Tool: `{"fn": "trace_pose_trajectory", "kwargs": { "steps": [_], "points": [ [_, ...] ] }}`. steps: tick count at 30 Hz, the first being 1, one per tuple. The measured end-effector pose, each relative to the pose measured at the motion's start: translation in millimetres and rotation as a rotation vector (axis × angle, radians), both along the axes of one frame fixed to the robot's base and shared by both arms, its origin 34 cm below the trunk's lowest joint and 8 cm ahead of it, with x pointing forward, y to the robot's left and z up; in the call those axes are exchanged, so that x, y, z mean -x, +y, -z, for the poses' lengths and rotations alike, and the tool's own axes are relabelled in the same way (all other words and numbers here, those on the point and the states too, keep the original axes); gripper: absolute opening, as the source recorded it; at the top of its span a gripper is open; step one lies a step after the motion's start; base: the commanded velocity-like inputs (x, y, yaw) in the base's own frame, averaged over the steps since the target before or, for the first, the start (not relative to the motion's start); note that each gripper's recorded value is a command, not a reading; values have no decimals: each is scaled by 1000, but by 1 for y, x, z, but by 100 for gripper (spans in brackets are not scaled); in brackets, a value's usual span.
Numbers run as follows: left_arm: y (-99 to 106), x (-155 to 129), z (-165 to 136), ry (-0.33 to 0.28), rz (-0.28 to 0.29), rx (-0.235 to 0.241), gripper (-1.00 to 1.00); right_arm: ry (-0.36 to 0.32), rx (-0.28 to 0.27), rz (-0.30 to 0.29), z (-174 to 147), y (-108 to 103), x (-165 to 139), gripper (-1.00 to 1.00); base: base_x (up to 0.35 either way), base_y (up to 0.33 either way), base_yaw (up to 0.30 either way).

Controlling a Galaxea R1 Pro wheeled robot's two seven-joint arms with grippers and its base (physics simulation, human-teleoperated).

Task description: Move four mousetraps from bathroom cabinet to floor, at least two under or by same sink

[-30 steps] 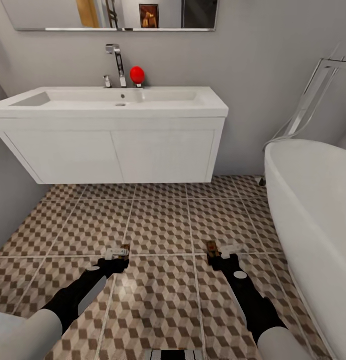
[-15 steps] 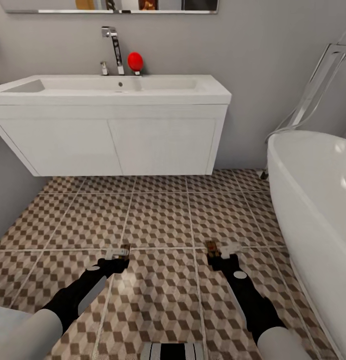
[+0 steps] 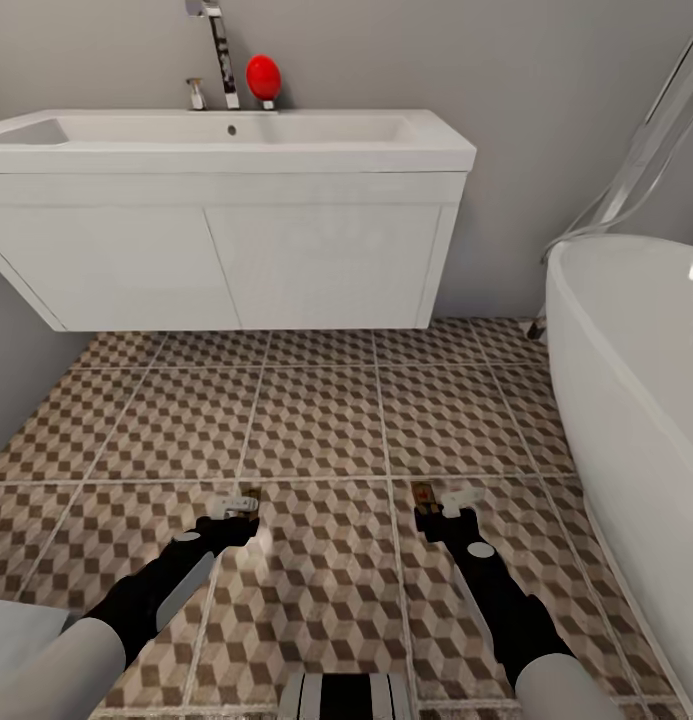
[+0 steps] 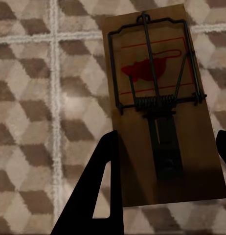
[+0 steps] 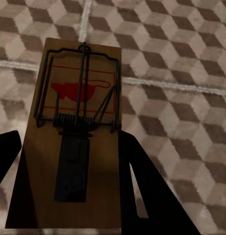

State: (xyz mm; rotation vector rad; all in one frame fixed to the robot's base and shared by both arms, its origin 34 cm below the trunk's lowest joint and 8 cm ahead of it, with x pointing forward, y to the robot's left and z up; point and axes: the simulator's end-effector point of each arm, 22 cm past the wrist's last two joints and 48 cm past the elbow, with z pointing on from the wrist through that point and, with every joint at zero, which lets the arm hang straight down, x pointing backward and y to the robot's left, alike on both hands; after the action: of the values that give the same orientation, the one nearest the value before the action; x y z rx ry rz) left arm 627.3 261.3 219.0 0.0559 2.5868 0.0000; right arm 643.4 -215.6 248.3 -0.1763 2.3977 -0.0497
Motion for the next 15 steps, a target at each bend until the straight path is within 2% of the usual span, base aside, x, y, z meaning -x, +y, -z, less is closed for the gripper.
{"fn": "trace_pose_trajectory", "kwargs": {
  "steps": [15],
  "points": [
    [-4, 25, 45, 81, 1, 6, -100, 81, -1, -1, 46, 1, 23, -100, 0, 0, 0]
  ]
}}
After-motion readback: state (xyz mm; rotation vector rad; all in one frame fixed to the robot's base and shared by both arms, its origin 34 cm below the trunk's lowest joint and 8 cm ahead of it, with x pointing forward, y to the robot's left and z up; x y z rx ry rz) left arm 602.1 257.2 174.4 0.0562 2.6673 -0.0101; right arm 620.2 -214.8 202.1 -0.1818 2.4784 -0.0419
